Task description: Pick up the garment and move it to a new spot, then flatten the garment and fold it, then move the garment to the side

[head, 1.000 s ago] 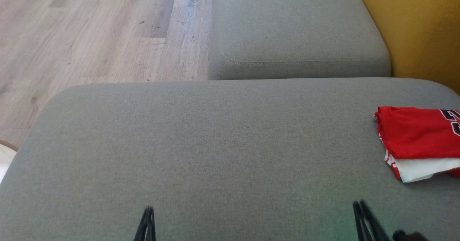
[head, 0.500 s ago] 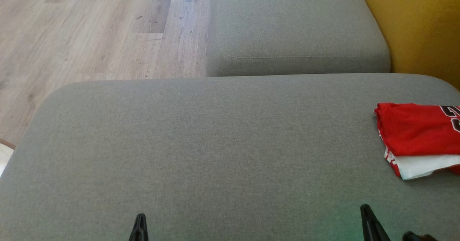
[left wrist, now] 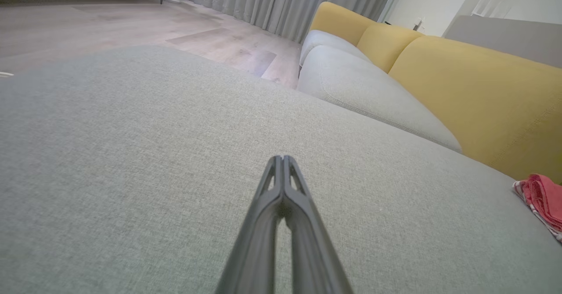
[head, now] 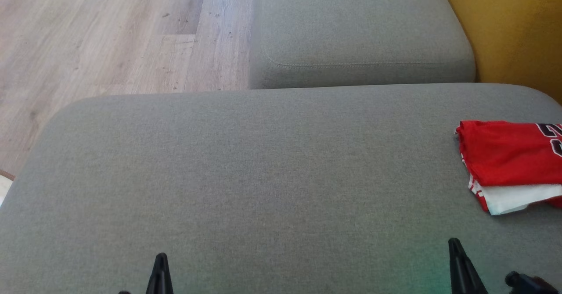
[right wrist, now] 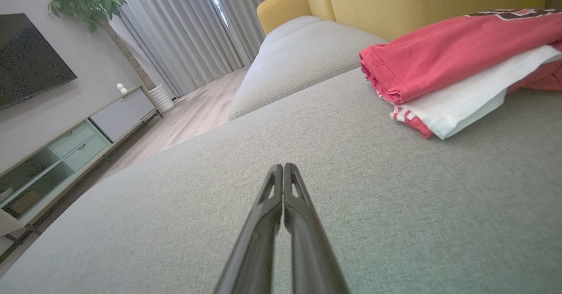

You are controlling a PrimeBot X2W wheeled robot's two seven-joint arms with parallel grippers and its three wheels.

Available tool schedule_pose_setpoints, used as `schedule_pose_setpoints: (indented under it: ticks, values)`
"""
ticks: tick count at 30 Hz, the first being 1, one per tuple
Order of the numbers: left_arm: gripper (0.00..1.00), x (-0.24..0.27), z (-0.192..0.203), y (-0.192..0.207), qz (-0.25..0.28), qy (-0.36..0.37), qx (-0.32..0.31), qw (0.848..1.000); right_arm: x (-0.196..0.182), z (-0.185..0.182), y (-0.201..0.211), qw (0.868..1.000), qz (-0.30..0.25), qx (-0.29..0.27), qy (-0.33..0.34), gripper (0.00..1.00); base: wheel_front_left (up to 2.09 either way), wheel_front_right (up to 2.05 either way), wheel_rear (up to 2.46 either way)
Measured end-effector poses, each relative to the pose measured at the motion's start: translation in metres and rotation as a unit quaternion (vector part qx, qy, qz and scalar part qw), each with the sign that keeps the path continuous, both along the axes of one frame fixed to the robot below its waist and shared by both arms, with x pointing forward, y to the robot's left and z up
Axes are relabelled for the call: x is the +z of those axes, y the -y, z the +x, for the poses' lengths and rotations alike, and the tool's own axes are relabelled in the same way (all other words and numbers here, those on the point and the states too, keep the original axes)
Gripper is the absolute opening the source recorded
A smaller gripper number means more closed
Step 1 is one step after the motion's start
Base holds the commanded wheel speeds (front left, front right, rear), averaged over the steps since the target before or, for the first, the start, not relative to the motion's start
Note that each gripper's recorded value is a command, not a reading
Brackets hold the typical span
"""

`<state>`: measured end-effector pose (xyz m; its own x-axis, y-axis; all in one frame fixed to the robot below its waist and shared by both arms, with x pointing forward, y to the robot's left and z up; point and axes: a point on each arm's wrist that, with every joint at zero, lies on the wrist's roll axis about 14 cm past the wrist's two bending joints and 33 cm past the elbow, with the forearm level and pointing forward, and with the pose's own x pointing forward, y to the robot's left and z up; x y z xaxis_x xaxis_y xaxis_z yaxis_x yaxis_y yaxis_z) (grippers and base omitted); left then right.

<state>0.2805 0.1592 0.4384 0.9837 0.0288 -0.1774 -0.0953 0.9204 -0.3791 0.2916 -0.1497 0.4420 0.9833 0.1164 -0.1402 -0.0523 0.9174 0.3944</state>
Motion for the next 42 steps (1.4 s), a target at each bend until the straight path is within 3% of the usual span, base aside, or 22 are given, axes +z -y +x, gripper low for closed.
schedule_pose_setpoints:
  ticks: [21, 42]
  values:
    - [0.00, 0.002, 0.019, -0.008, -0.122, -0.013, 0.023, 0.992, 0.005, 0.019, 0.014, 0.992, 0.121, -0.046, -0.013, 0.00, 0.00, 0.00, 0.00]
    - [0.00, 0.004, 0.038, -0.013, -0.244, -0.018, 0.042, 0.969, 0.008, 0.035, 0.026, 0.966, 0.242, -0.085, -0.025, 0.00, 0.00, 0.00, 0.00]
